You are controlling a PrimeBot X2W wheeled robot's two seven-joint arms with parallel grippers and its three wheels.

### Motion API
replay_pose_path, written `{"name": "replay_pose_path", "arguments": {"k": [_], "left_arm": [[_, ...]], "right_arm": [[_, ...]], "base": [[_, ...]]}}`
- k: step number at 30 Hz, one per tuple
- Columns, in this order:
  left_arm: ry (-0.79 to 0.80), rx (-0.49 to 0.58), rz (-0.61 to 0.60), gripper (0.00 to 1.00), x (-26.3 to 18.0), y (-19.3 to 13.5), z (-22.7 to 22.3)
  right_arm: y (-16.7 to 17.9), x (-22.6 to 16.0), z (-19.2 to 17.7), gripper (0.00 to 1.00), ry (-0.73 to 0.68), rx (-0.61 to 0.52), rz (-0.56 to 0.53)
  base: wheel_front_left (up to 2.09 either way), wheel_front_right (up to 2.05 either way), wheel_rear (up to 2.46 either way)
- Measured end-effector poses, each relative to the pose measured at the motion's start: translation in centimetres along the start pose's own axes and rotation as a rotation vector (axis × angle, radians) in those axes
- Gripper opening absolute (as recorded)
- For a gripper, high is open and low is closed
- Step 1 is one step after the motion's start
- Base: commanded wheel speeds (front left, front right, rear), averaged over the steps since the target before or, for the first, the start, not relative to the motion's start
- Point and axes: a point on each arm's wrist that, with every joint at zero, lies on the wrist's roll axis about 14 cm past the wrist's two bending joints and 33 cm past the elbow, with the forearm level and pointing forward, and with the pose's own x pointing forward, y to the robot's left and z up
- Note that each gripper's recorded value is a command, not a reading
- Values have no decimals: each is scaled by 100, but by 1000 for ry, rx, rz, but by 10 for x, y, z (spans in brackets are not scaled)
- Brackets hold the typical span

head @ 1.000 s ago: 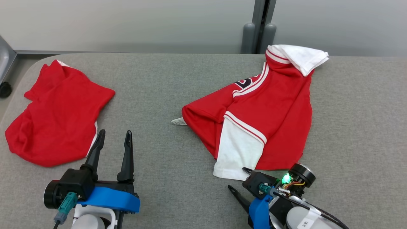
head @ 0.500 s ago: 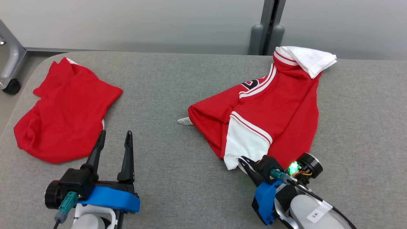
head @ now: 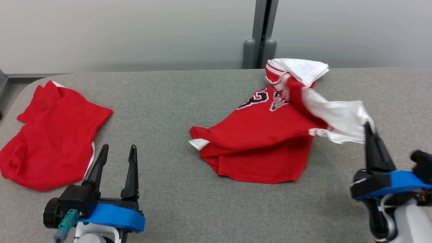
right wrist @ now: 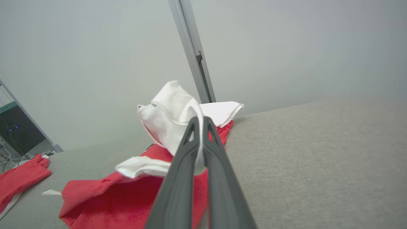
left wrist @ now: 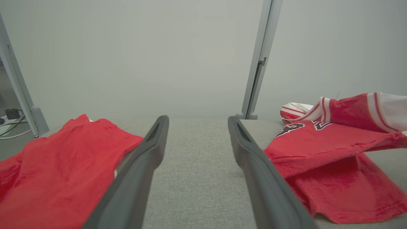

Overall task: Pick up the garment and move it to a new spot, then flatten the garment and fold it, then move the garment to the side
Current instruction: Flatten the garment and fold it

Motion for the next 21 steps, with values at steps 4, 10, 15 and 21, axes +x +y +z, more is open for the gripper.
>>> {"name": "replay_pose_path", "arguments": {"k": [4,10,15,21], "left_arm": [[-2,2,-22,100,3,-6,2],[-1,4,-35,100,6,-10,2],[3,5,-38,100,6,-11,1],[1,1,-32,100,0,-11,3]], "right_arm": [[-66,-24,13,0,-59,55,-206],[-115,-50,-6,0,-19,89,-375],[-126,-61,-28,100,69,69,-418],[-107,-57,-22,100,54,-10,-342]], "base": [[0,0,0],[0,0,0],[0,0,0],[0,0,0]]}}
